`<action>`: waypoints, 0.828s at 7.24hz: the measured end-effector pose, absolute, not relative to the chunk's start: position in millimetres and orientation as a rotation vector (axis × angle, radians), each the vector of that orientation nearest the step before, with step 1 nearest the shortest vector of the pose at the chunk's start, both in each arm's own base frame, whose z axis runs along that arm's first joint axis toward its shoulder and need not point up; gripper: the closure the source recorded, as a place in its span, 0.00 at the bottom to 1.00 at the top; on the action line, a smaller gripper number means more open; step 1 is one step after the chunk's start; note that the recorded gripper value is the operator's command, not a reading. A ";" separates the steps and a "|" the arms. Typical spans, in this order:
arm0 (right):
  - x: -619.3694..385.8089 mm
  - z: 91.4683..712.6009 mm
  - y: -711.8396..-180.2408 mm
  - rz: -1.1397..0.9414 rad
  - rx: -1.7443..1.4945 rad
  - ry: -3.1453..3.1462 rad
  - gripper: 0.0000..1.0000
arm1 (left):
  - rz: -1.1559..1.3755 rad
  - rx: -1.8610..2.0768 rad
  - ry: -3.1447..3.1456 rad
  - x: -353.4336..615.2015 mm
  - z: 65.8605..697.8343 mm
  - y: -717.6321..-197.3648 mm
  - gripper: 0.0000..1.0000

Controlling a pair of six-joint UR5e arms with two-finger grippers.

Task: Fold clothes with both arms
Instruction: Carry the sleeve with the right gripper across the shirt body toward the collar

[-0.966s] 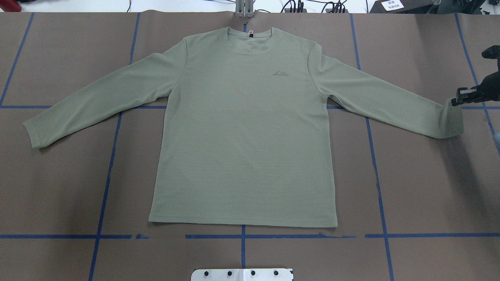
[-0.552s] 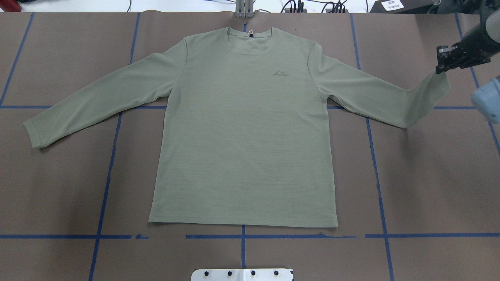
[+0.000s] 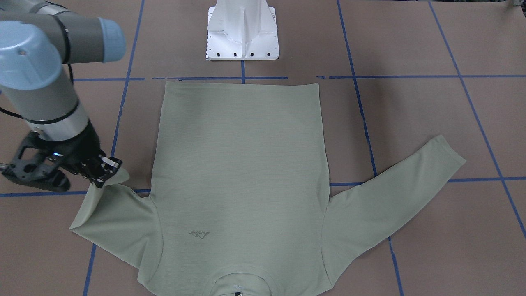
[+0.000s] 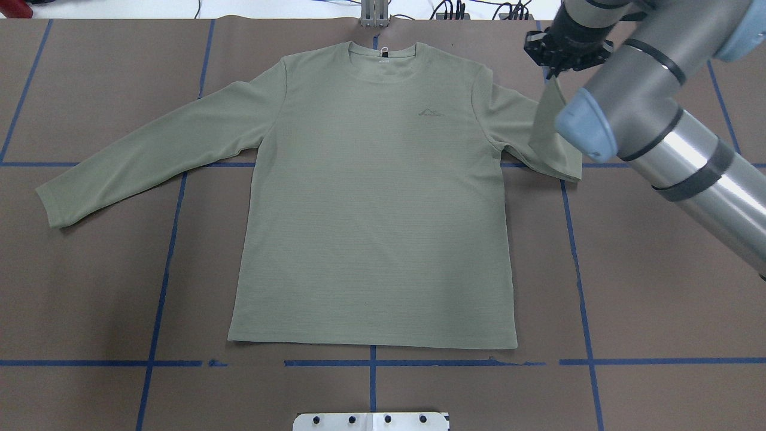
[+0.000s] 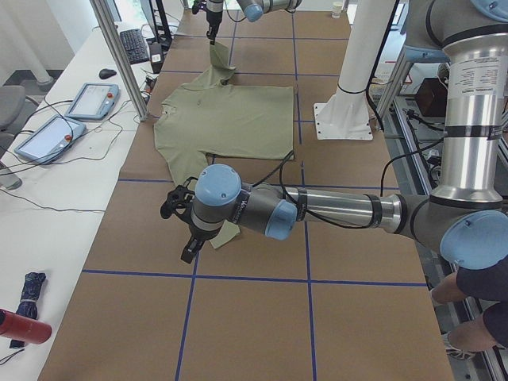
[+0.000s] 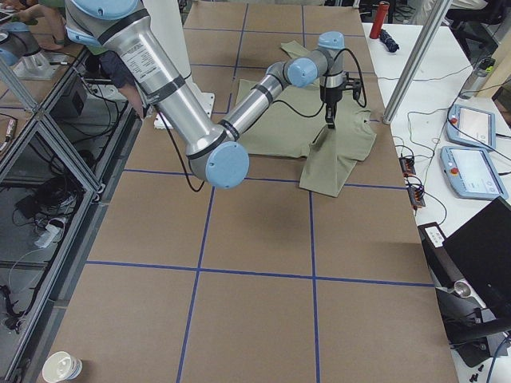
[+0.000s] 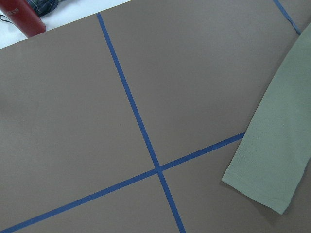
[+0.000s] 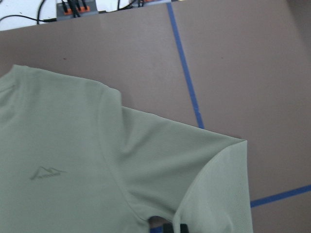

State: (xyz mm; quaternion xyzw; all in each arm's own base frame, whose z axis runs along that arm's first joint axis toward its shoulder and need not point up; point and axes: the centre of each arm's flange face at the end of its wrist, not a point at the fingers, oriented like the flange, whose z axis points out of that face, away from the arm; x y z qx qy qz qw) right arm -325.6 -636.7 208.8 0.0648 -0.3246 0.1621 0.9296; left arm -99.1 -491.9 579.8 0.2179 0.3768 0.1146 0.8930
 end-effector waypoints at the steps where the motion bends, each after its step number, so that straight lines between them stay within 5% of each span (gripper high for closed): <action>1: -371.5 153.5 -665.1 0.366 0.150 -0.644 1.00 | 0.238 0.452 0.782 -99.1 579.5 -491.9 0.00; 4: -474.4 43.5 -691.5 0.413 0.271 -0.653 1.00 | 0.235 0.447 0.783 -99.1 583.2 -491.9 0.00; 6: -572.1 17.9 -647.6 0.397 0.369 -0.631 1.00 | 0.235 0.444 0.783 -99.0 584.3 -491.3 0.00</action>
